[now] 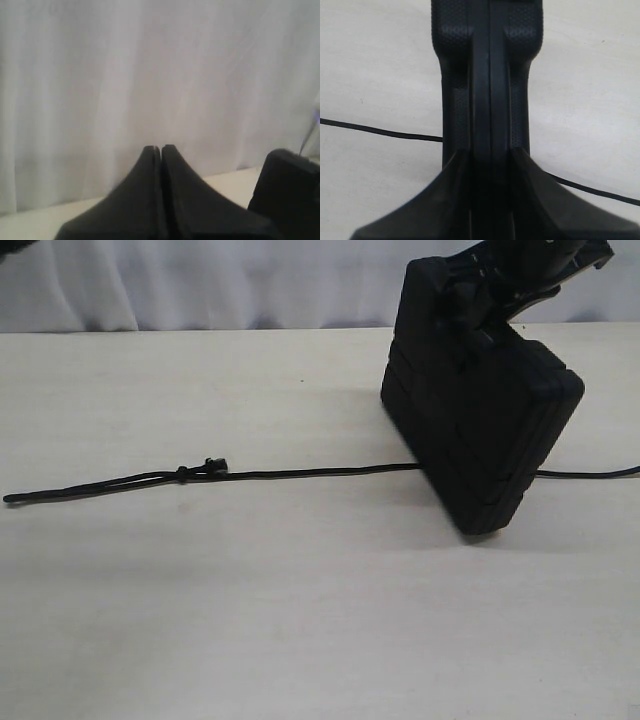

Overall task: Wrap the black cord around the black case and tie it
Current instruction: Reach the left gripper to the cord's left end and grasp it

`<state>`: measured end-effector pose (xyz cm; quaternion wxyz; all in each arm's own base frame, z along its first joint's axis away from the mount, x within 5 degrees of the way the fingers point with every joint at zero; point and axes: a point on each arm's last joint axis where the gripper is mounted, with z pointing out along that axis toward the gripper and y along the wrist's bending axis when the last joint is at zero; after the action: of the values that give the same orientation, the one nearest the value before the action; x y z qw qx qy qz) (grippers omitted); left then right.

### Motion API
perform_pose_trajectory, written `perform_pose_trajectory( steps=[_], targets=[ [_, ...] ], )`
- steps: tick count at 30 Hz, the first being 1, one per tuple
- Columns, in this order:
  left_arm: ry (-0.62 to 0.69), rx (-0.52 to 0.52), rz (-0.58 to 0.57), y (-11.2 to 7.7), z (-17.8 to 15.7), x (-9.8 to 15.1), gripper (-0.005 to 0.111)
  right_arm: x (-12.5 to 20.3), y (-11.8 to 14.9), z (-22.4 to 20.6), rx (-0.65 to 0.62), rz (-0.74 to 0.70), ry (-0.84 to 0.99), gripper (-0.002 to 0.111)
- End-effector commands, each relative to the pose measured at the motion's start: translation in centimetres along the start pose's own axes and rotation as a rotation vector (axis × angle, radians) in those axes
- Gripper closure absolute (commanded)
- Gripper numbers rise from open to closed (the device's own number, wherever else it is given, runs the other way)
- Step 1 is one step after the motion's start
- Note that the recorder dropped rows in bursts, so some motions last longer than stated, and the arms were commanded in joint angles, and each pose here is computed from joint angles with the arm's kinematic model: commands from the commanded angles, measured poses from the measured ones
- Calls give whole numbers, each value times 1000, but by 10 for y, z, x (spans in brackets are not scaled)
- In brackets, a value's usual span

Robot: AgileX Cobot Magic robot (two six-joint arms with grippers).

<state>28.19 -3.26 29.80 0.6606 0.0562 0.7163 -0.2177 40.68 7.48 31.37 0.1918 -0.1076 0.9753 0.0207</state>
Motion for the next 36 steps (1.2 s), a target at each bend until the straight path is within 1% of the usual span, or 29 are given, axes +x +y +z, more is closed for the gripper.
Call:
perform_pose_trajectory(
  steps=[1,2,4,5,6,8,9,10,11,12,13,14,15,16,17,18,19,20,21,22,24,25,26,27,28,31,36],
  targets=[
    [106,-6,34,27,51,28,107,5,-1,3,1,-15,56,104],
    [140,-35,52,34,58,33,107,5,-1,3,1,-15,56,104],
    [259,-159,129,53,72,41,107,5,-1,3,1,-15,56,104],
    [329,-231,188,63,77,42,107,5,-1,3,1,-15,56,104],
    [379,-283,251,71,81,39,107,5,-1,3,1,-15,56,104],
    [521,-399,389,88,86,36,107,5,-1,3,1,-15,56,104],
    [583,-445,429,94,88,36,107,5,-1,3,1,-15,56,104],
    [728,-577,467,109,87,32,107,5,-1,3,1,-15,56,104],
    [783,-629,468,114,86,31,107,5,-1,3,1,-15,56,104],
    [921,-738,470,123,82,30,107,5,-1,3,1,-15,56,104],
    [986,-771,466,126,79,31,107,5,-1,3,1,-15,56,104],
    [1143,-720,473,126,75,44,107,5,-1,3,1,-15,56,104],
    [1222,-638,505,124,74,51,107,5,-1,3,1,-15,56,104],
    [1368,-389,506,114,74,69,107,5,-1,3,1,-15,56,104],
    [1401,-255,466,106,75,78,107,5,-1,3,1,-15,56,104],
    [1404,70,438,87,79,92,107,5,-1,3,1,-15,56,104],
    [1345,255,429,74,84,98,107,5,-1,3,1,-15,56,104],
    [1279,362,431,63,90,104,105,5,-1,3,1,-15,56,104],
    [1231,433,488,53,96,108,99,5,-1,3,1,-15,56,104],
    [1195,494,599,44,100,112,87,5,-1,3,1,-15,56,104],
    [1135,562,769,26,108,122,61,5,-1,3,1,-18,56,104],
    [1107,584,840,18,111,127,52,5,-1,3,1,-20,56,104],
    [1076,604,917,11,113,133,48,5,-1,3,1,-20,56,104],
    [1057,633,980,3,115,140,47,5,-1,3,1,-20,56,104],
    [1050,646,1009,0,116,144,47,5,-1,3,1,-20,56,104],
    [1060,660,1039,-3,120,158,48,5,-1,3,1,-22,56,104],
    [1106,668,1054,5,123,182,48,5,-1,3,1,-22,56,104]
  ],
)
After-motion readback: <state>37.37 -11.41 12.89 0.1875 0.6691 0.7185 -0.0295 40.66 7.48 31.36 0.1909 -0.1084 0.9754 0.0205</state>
